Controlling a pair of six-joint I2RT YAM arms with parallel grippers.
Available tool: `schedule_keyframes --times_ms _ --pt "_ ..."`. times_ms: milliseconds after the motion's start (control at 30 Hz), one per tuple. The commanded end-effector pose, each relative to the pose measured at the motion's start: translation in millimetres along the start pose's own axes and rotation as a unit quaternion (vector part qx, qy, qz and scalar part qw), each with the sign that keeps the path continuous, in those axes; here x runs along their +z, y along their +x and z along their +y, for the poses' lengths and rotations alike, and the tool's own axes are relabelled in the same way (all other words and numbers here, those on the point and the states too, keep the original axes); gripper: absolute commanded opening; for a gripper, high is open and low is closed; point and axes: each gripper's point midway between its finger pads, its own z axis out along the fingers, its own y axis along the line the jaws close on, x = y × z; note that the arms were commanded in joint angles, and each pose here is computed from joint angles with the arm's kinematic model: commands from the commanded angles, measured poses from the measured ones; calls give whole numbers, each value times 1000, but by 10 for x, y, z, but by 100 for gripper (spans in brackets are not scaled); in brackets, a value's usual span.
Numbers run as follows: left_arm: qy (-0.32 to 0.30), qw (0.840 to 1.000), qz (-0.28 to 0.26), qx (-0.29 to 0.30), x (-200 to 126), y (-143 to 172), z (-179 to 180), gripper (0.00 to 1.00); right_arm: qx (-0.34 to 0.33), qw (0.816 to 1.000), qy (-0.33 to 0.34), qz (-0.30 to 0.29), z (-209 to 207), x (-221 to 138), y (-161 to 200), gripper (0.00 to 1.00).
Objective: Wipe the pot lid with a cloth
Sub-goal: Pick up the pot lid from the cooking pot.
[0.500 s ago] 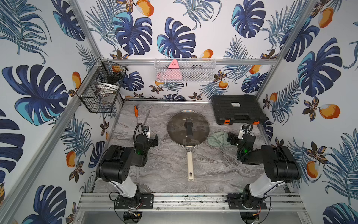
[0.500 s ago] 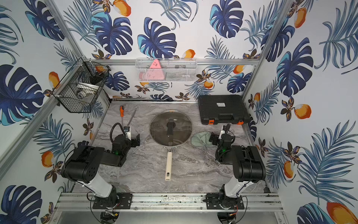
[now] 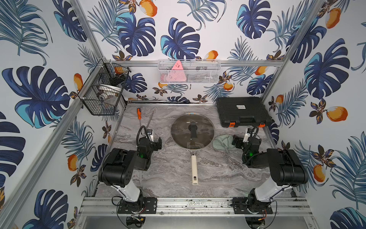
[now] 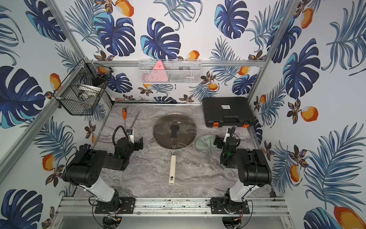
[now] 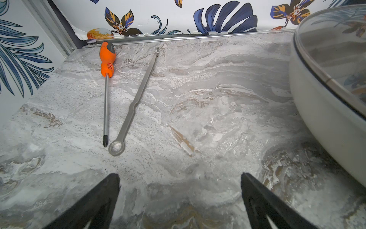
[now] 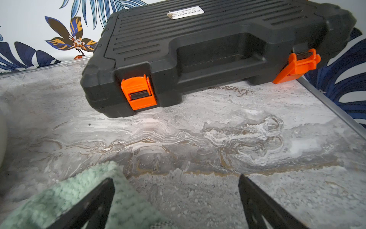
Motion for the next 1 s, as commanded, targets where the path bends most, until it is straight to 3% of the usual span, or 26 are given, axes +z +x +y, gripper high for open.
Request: schedule_keyframes --times_ms 0,233,433,567,667,967 --pt "2 1000 -13 4 8 -77 -5 99 -1 1000 -5 -11 23 2 -65 100" --pt "-4 1000 -17 4 -2 -90 18 99 -1 1000 -3 -13 15 -4 -63 100" --pt "-97 995 -25 -26 -156 -312 320 99 6 1000 15 -27 -36 -109 -226 100" --pt "-125 991 -33 -36 -284 -651 367 99 13 999 35 -37 -87 -214 -380 100" --pt "-98 992 -47 -67 -350 -1018 276 99 28 998 47 -14 -109 -243 -438 100" --pt "-40 993 -7 -113 -580 -1797 -79 99 38 993 91 70 -45 -315 -821 100"
